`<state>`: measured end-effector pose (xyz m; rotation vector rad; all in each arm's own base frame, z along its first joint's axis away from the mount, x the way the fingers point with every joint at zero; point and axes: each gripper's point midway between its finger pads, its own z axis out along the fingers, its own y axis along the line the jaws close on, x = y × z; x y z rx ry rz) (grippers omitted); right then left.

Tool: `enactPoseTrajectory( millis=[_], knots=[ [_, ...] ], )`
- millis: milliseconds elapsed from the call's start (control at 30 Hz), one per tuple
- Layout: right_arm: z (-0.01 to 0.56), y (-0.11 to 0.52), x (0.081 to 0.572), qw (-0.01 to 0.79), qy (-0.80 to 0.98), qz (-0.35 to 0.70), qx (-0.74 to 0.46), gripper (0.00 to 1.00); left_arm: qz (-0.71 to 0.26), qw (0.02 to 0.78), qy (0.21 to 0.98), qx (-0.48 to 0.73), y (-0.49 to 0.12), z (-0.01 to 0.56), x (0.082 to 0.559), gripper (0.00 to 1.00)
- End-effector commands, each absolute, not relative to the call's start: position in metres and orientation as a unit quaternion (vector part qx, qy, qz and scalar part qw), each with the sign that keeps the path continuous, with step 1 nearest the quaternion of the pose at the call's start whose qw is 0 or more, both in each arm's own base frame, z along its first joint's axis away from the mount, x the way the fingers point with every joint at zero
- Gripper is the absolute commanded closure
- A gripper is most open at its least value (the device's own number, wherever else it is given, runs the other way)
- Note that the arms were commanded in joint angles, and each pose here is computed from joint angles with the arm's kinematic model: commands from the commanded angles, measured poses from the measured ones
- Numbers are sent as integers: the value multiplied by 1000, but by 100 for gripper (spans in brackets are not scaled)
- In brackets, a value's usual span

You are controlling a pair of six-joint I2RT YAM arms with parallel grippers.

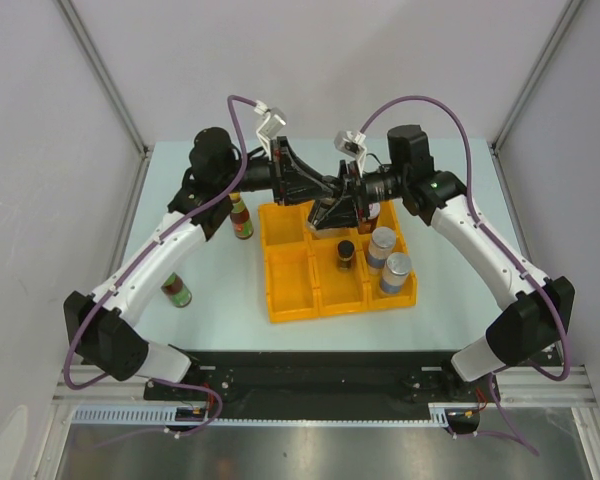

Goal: Organize the condiment bottles
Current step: Place the bottle in the storage box.

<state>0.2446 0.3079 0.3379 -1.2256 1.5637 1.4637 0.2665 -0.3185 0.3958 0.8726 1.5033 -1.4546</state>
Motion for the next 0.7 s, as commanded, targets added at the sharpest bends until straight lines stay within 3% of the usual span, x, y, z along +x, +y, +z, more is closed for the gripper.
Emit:
enactPoseTrajectory(
  millis=[0,667],
  knots=[
    [371,296,240,370,567,557,-482,70,-565,462,584,355,-311,412,275,100],
    [378,272,253,408,592,508,-475,68,-520,470,617,358,-286,383,281,100]
  ],
)
